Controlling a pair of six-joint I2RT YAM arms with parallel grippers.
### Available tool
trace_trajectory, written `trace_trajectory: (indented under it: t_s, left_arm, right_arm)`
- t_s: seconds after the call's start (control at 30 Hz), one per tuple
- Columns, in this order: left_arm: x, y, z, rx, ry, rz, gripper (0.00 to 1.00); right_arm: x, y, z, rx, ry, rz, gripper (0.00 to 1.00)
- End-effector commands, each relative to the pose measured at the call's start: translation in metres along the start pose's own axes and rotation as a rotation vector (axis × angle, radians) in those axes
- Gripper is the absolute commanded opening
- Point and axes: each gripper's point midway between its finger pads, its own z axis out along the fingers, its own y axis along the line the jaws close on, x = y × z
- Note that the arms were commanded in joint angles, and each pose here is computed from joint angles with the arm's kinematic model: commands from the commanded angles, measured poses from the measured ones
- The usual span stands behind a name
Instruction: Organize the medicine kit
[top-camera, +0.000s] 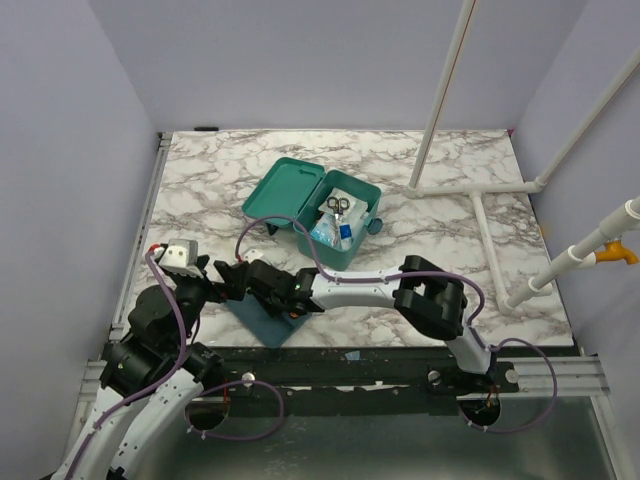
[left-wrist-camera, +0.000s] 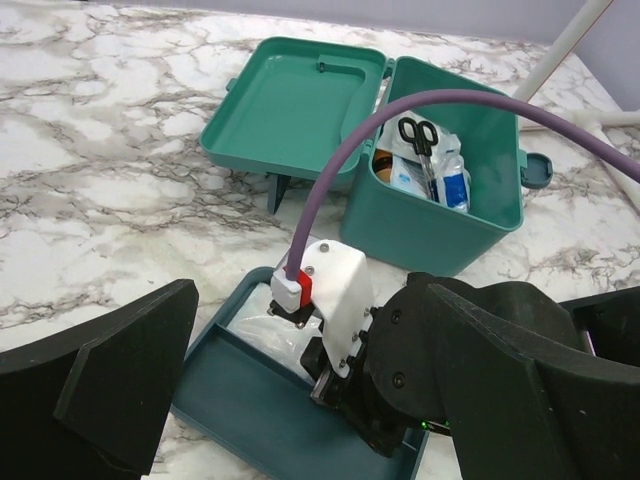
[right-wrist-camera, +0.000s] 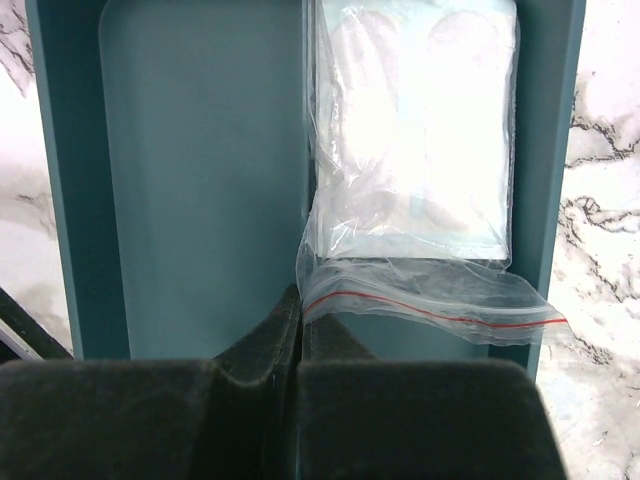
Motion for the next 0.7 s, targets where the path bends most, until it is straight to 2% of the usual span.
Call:
trace_trajectory:
  t_s: [0.0,0.37,0.67]
  left_arm:
    - [-0.012,0.011,-0.008,-0.048,-0.073,-0.023,0.98]
    - [-0.039,0.048,-0.042,-0.199,-0.287,-0.117,0.99]
    - [-0.04,0.054,-0.042,-0.231,-0.298,-0.116,0.99]
  right_arm:
    - [-0.023,0.006,-0.025,-0.016,-0.067,0.049,0.01]
    - [-0.07,0.012,-0.085,-0.078,-0.19,0.159,0.01]
    - [-0.109,-0.031,-0.119,0.109,-0.301,0.27,0.01]
